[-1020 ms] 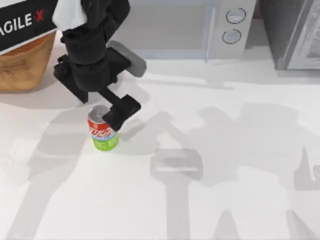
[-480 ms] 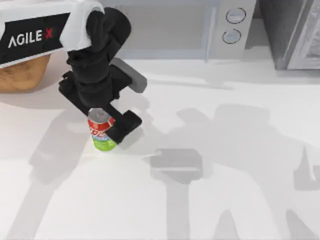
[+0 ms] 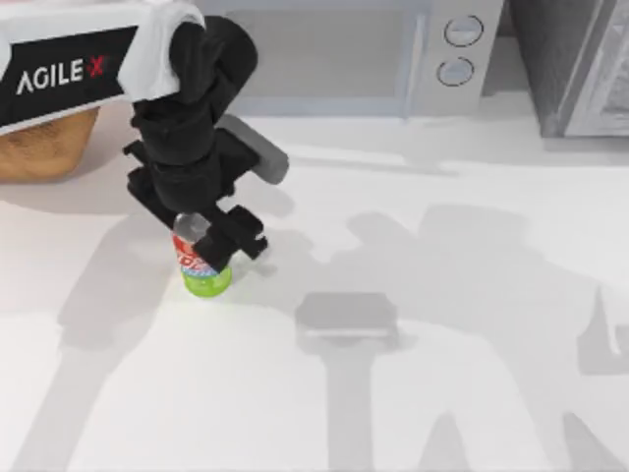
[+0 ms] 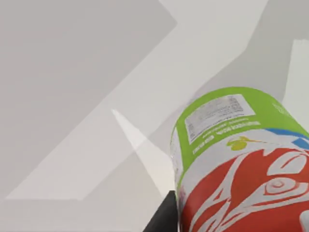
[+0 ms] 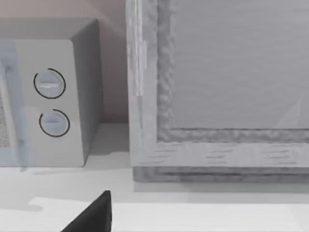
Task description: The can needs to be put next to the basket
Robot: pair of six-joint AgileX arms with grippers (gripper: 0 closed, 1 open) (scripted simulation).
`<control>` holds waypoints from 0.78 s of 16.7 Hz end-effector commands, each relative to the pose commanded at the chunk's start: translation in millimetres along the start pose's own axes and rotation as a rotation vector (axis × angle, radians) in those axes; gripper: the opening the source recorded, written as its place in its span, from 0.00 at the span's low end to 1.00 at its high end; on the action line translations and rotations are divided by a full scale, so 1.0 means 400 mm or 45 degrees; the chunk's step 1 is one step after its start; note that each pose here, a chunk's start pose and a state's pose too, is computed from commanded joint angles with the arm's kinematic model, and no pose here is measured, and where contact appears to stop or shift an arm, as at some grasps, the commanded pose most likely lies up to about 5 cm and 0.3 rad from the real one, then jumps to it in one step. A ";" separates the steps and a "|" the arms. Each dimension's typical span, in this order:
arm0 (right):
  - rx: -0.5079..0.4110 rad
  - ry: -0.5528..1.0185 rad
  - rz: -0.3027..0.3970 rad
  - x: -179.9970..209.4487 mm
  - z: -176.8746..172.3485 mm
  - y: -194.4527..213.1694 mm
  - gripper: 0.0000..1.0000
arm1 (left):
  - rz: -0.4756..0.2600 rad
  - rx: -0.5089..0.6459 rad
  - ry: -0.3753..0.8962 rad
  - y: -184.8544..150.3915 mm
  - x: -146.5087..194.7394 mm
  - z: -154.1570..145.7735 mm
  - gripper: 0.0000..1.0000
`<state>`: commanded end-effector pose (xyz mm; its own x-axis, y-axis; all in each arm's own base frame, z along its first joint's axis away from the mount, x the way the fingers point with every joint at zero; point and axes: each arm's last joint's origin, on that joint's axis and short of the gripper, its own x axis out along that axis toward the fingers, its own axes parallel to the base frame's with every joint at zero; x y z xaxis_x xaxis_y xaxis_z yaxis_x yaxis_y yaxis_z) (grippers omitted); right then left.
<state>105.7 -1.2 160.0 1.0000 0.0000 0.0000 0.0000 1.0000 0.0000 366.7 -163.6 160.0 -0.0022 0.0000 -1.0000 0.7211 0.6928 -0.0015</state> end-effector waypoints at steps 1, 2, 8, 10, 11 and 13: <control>0.000 0.000 0.000 0.000 0.000 0.000 1.00 | 0.000 0.000 0.000 0.000 0.000 0.000 0.32; 0.000 0.000 0.000 0.000 0.000 0.000 1.00 | 0.000 0.000 0.000 0.000 0.000 0.000 0.25; 0.000 0.000 0.000 0.000 0.000 0.000 1.00 | 0.000 0.000 0.000 0.000 0.000 0.000 0.00; 0.000 0.000 0.000 0.000 0.000 0.000 1.00 | 0.000 0.000 0.000 0.000 0.000 0.000 0.00; 0.000 0.000 0.000 0.000 0.000 0.000 1.00 | 0.000 0.000 0.000 0.000 0.000 0.000 0.00; 0.000 0.000 0.000 0.000 0.000 0.000 1.00 | 0.000 0.000 0.000 0.000 0.000 0.000 0.00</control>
<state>105.7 -1.2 160.0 1.0000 0.0000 0.0000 0.0000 1.0000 0.0000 366.7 -163.6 160.0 -0.0022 0.0000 -1.0000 0.7211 0.6928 -0.0015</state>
